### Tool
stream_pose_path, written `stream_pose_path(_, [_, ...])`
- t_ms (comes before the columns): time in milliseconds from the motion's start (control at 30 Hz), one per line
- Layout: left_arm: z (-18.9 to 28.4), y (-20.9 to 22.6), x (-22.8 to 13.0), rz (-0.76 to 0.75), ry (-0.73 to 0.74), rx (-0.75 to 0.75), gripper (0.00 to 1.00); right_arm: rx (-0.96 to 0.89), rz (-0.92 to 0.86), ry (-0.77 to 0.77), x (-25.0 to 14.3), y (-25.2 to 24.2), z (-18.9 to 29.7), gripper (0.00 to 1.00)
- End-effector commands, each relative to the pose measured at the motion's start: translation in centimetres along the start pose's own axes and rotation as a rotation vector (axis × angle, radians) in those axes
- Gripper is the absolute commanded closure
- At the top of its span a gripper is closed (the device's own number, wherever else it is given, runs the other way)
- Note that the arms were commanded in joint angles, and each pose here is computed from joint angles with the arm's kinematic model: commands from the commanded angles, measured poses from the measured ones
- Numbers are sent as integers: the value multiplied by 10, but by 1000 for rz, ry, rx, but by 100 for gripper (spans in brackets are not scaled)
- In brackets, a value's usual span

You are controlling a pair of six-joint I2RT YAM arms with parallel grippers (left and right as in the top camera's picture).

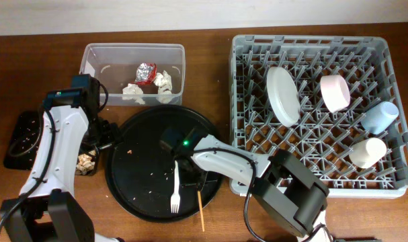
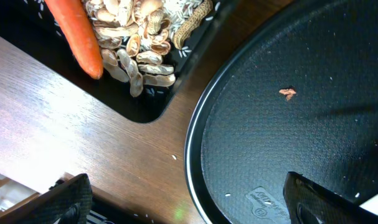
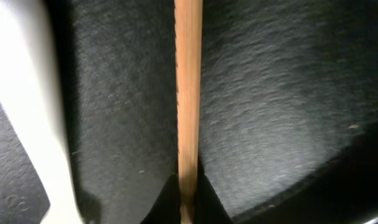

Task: Sort waste into correct bins and load items into the dishwasher rack
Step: 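Grasp the white plastic fork and chopstick with the right gripper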

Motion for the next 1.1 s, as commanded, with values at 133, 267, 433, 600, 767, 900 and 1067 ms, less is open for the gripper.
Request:
stream_pose_path(133, [-1, -2, -2, 15, 9, -17, 2, 34, 30, -473, 51, -107, 196, 96])
stream_pose_path(267, [-1, -2, -2, 15, 11, -16, 2, -17, -109, -406, 63, -162, 178, 96])
stream_pose_path(433, [-1, -2, -2, 15, 10, -16, 2, -22, -111, -301, 83, -157, 130, 96])
stream_pose_path(600, [-1, -2, -1, 16, 6, -18, 2, -20, -101, -285, 92, -154, 116, 51])
stream_pose_path(767, [-1, -3, 0, 17, 3, -19, 2, 61, -48, -472, 83, -137, 196, 38])
stream_pose_path(900, [-1, -3, 1, 18, -3, -23, 2, 160, 109, -449, 48, -55, 193, 38])
stream_pose_path(1067, [-1, -3, 1, 18, -4, -22, 2, 111, 62, -226, 8, 21, 108, 38])
Point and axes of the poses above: each gripper's point midway between its finger pads, its own z axis back along the fingers, its own y axis along the line the jaws close on, x = y × z, the point moved 2 cm from there along z, back along the fingers, and after that the axes turned 3 degrees about z, right-handed, at the moved point
